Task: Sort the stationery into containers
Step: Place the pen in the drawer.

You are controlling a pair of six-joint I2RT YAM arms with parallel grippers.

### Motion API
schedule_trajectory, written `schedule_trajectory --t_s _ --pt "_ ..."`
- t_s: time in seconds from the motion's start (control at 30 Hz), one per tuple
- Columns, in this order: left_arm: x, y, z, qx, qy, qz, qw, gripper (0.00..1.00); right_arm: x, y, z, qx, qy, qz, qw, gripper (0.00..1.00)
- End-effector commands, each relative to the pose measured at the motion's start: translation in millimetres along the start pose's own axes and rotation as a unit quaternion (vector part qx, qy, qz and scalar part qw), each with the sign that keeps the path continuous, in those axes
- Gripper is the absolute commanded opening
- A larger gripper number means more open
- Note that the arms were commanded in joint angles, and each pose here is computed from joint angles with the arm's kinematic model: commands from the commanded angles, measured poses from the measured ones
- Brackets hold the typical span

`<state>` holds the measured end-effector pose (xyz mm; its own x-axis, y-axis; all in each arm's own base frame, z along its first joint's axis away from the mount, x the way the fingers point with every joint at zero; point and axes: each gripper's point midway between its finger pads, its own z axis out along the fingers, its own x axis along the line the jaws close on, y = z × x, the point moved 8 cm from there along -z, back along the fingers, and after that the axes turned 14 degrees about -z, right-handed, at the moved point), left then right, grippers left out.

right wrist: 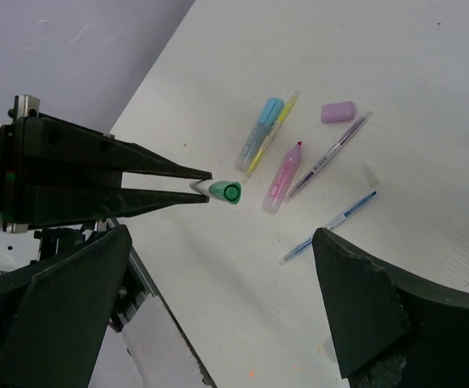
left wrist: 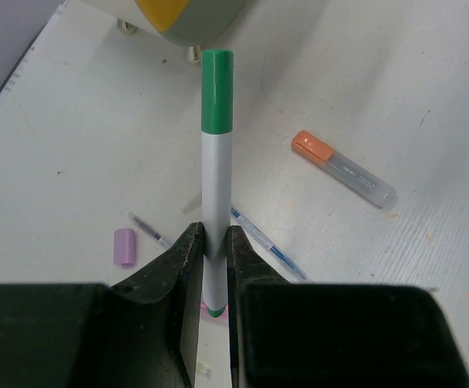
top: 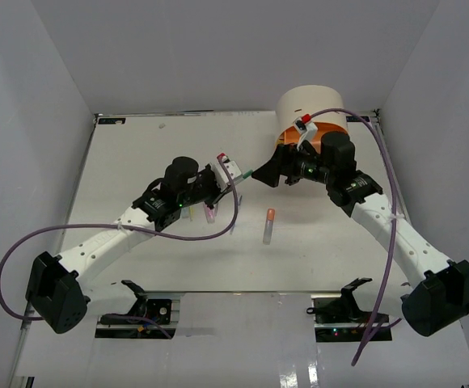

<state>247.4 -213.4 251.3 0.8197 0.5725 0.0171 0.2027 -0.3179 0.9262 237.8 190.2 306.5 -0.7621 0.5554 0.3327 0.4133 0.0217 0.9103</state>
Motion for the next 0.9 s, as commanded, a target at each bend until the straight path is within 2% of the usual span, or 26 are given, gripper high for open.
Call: schedule_trajectory --t_s 0.0,0.47,0.7,0.87 --pt "-6.6 16.0 -9.6 -0.05 -0.026 0.036 0.998 0.0 9.5 24.4 10.1 -0.027 0.016 -0.009 0.999 1.0" --pt "-8.1 11.5 -15.3 -0.061 -0.025 0.049 0.997 0.0 17.0 13.9 45.8 0.02 0.045 0.005 0.999 0.75" --pt "-9.0 11.3 -16.4 -0.063 -0.028 0.051 0.996 0.0 16.5 10.9 50.4 0.024 0.044 0.007 0.999 0.56" --pt "-9.3 11.6 -17.9 -0.066 -0.028 0.052 0.996 0.0 17.3 8.5 52.3 0.028 0.045 0.01 0.999 0.47"
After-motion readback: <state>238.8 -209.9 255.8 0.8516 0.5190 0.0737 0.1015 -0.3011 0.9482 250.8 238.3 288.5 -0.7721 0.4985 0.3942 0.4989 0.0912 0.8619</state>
